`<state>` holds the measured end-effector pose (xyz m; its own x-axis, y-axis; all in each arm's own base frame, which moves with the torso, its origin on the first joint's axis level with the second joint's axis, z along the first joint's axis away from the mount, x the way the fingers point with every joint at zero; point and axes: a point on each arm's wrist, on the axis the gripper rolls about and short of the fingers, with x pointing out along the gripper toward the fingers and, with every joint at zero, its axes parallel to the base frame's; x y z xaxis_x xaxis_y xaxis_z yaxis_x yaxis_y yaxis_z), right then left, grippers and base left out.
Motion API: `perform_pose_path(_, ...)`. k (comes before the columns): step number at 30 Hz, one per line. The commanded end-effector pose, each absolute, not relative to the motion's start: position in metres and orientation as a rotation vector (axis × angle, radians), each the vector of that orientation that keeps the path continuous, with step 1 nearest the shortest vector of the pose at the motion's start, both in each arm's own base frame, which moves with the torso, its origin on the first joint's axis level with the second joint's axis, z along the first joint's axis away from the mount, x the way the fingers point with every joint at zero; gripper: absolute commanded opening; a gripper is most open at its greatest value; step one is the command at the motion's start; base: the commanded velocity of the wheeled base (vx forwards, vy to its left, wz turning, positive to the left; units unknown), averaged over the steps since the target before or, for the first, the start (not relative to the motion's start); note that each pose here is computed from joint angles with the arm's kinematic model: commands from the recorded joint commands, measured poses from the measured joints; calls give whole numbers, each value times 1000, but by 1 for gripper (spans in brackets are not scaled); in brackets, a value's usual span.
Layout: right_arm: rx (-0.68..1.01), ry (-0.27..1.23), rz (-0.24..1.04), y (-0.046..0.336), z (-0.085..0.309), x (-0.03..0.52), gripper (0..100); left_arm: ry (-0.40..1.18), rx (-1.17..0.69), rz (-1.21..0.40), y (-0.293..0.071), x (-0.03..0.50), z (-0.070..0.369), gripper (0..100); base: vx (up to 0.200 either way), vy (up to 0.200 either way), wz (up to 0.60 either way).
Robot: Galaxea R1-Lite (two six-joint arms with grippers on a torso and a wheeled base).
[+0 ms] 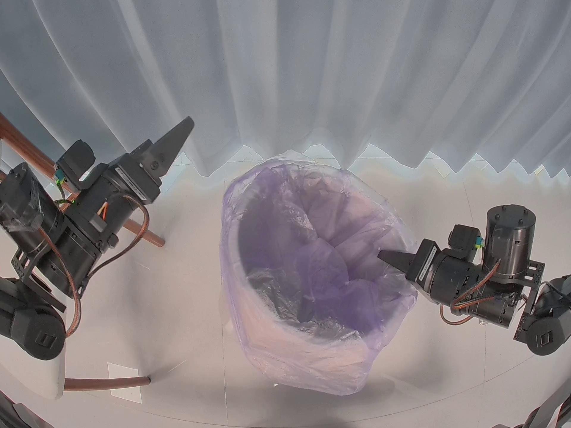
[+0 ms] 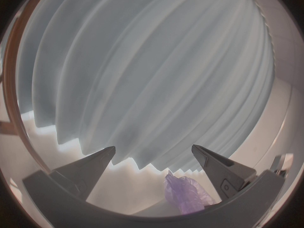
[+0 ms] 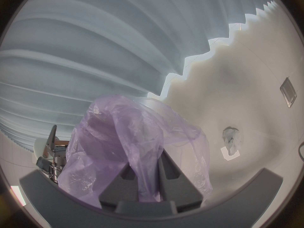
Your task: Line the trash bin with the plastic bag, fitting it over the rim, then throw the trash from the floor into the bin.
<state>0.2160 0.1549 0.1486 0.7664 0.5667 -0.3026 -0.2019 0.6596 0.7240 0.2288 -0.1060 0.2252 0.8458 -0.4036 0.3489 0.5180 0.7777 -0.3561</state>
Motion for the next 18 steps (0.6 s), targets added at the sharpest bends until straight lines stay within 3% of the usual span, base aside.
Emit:
perform_pose_path(1, 779, 489, 476, 140, 162, 217, 0, -198, -616, -487, -71, 251, 228, 100, 0, 0, 0)
perform_pose_path(7, 854, 490, 575, 123, 181, 209, 0, -127, -783, -546, -74, 272, 217, 100, 0, 0, 0)
perform_pose_path(13, 900, 579, 641, 113, 180, 203, 0, -41, -1108, -739, -79, 271, 213, 100, 0, 0, 0)
perform_pose_path(18, 887, 646, 627, 114, 171, 204, 0, 81, -1159, -870, -72, 249, 215, 100, 0, 0, 0)
